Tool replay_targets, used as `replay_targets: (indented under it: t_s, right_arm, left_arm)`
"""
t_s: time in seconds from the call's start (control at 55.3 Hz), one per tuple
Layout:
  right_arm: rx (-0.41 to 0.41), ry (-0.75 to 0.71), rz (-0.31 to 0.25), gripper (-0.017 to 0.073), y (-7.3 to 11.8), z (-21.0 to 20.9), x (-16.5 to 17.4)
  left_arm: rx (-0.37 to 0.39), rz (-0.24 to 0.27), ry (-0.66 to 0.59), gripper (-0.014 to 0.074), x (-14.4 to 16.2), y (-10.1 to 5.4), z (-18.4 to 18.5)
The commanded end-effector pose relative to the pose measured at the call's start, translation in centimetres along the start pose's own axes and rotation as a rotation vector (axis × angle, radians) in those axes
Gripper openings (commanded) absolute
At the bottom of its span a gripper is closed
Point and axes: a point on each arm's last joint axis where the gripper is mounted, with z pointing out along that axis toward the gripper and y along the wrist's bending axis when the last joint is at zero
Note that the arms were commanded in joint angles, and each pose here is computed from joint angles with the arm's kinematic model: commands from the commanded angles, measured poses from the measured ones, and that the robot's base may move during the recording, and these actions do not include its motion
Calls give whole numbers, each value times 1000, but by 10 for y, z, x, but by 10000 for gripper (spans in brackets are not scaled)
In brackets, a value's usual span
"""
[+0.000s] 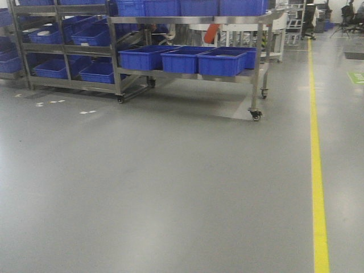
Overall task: Pick and sort blue part to right shelf
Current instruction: 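Drive the base away from the table holding both bottles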
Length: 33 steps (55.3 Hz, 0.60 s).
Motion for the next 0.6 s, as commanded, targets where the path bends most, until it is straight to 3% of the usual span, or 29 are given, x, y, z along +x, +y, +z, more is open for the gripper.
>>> replay_targets:
  t_s: [0.0,0.579]
  right_arm:
    - [-8,-120,-24,225,1,-2,-19]
    - [-8,-120,-24,225,1,-2,-19]
  left_arm:
    - [9,-18,-105,209,-17,-2,-2]
    - [9,-18,-105,209,-17,-2,-2]
